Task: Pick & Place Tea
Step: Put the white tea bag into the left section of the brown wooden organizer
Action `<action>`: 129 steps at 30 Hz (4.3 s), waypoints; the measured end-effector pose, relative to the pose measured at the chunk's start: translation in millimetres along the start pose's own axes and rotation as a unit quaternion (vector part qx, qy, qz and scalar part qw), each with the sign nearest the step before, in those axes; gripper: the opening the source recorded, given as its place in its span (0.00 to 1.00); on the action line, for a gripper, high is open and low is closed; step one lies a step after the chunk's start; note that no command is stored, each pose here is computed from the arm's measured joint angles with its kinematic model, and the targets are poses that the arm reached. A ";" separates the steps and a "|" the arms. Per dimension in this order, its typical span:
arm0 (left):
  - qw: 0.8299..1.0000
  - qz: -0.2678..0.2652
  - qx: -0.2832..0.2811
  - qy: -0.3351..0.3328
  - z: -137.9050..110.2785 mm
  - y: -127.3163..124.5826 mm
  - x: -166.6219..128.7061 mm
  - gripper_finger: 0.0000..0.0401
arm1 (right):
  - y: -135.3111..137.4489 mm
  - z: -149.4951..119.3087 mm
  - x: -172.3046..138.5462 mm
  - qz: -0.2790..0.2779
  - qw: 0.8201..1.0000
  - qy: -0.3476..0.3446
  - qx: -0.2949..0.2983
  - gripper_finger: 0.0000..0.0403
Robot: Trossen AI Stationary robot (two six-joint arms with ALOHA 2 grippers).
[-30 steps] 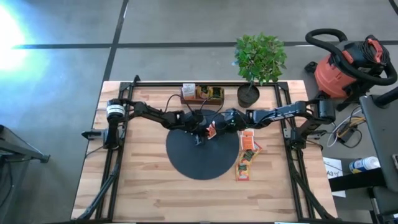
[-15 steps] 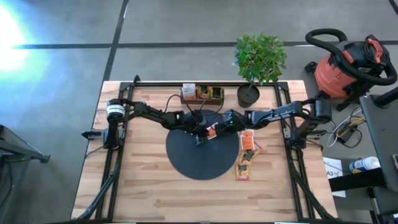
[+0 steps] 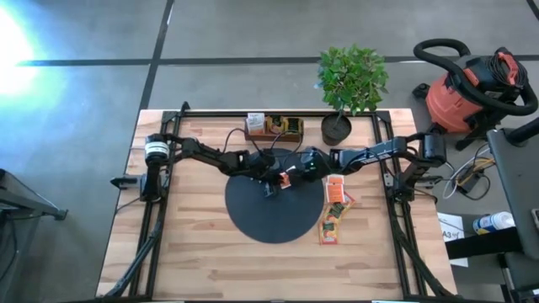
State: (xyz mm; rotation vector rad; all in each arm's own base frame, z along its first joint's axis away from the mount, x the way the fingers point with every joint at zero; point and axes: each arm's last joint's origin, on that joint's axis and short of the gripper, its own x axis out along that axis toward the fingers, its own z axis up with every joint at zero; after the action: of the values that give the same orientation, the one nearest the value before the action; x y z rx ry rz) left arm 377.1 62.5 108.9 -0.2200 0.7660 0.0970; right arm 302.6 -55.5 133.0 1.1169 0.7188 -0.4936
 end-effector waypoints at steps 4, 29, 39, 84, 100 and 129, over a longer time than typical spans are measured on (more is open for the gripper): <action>1.000 0.012 0.002 -0.020 7.2 -0.8 -6.1 0.21 | -6.2 -2.9 0.6 -0.030 0.999 0.011 0.007 0.27; 0.993 0.114 -0.013 -0.040 34.3 -14.3 -71.0 0.21 | 36.0 22.1 -14.0 -0.045 0.991 -0.019 -0.126 0.02; 0.970 0.210 -0.051 -0.111 38.8 -55.4 -89.2 0.21 | 67.3 52.2 -29.1 0.001 0.996 -0.080 -0.040 0.02; 0.863 0.450 -0.073 -0.217 39.5 -71.8 -107.9 0.44 | 104.7 94.8 -58.5 0.107 0.989 -0.097 -0.044 0.02; 0.881 0.409 -0.102 -0.216 52.5 -40.0 -104.9 0.44 | 106.8 95.5 -59.4 0.134 0.987 -0.078 -0.035 0.02; 0.890 0.404 -0.043 -0.209 59.9 -35.8 -106.0 0.02 | 110.8 96.7 -61.6 0.147 0.985 -0.075 -0.039 0.02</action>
State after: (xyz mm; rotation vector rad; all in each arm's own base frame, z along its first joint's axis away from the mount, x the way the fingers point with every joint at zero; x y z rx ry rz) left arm 347.5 40.8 230.5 0.0533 0.3775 0.9451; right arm 362.4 -103.9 272.7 1.0787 0.4273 -0.2917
